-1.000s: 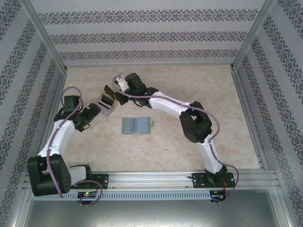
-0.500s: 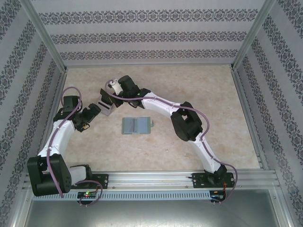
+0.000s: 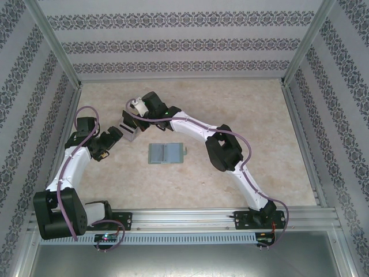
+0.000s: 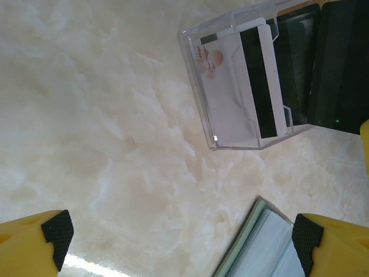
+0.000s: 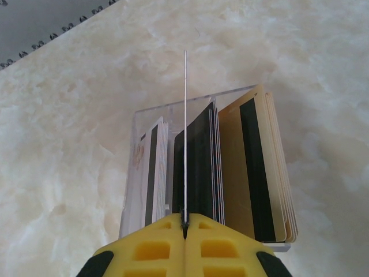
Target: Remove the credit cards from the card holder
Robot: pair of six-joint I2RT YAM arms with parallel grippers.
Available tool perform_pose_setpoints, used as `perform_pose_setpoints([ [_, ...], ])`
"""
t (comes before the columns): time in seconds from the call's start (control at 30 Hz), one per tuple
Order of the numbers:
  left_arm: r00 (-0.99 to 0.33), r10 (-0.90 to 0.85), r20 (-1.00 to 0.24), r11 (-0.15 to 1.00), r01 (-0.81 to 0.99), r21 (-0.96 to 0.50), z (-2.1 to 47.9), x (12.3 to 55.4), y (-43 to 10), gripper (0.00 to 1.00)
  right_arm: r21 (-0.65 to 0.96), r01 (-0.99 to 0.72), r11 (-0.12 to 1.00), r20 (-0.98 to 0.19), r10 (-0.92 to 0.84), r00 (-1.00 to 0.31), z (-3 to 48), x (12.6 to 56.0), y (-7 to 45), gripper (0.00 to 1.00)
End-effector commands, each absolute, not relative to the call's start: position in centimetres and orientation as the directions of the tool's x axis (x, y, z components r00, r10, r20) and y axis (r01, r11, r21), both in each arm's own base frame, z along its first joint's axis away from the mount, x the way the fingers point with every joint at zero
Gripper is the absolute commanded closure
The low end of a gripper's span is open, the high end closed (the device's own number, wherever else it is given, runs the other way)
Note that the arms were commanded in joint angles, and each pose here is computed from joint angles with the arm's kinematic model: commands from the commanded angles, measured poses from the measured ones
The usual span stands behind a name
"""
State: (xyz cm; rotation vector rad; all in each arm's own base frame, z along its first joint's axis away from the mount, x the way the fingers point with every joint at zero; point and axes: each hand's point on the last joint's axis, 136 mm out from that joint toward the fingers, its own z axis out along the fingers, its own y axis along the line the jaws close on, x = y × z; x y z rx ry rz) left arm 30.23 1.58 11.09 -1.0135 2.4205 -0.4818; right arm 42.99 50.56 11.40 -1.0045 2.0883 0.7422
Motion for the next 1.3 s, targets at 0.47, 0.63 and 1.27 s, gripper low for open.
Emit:
perform_pose_setpoints([
  [0.47, -0.636, -0.726, -0.263, 0.670, -0.565, -0.482, 10.7, 29.4, 1.5, 0.01, 0.163, -0.829, 0.535, -0.790, -0.433, -0.435, 14.5, 42.2, 50.6, 0.68],
  [0.63, -0.640, -0.724, -0.257, 0.668, -0.559, -0.492, 10.7, 29.4, 1.3, 0.01, 0.221, -0.799, 0.559, -0.787, -0.382, -0.484, 17.5, 41.2, 49.7, 0.62],
  [1.27, -0.711, -0.671, -0.211, 0.666, -0.452, -0.594, 11.0, 29.8, -1.4, 0.00, 0.446, -0.369, 0.815, -0.366, -0.210, -0.907, 8.8, 28.6, 37.1, 0.36],
])
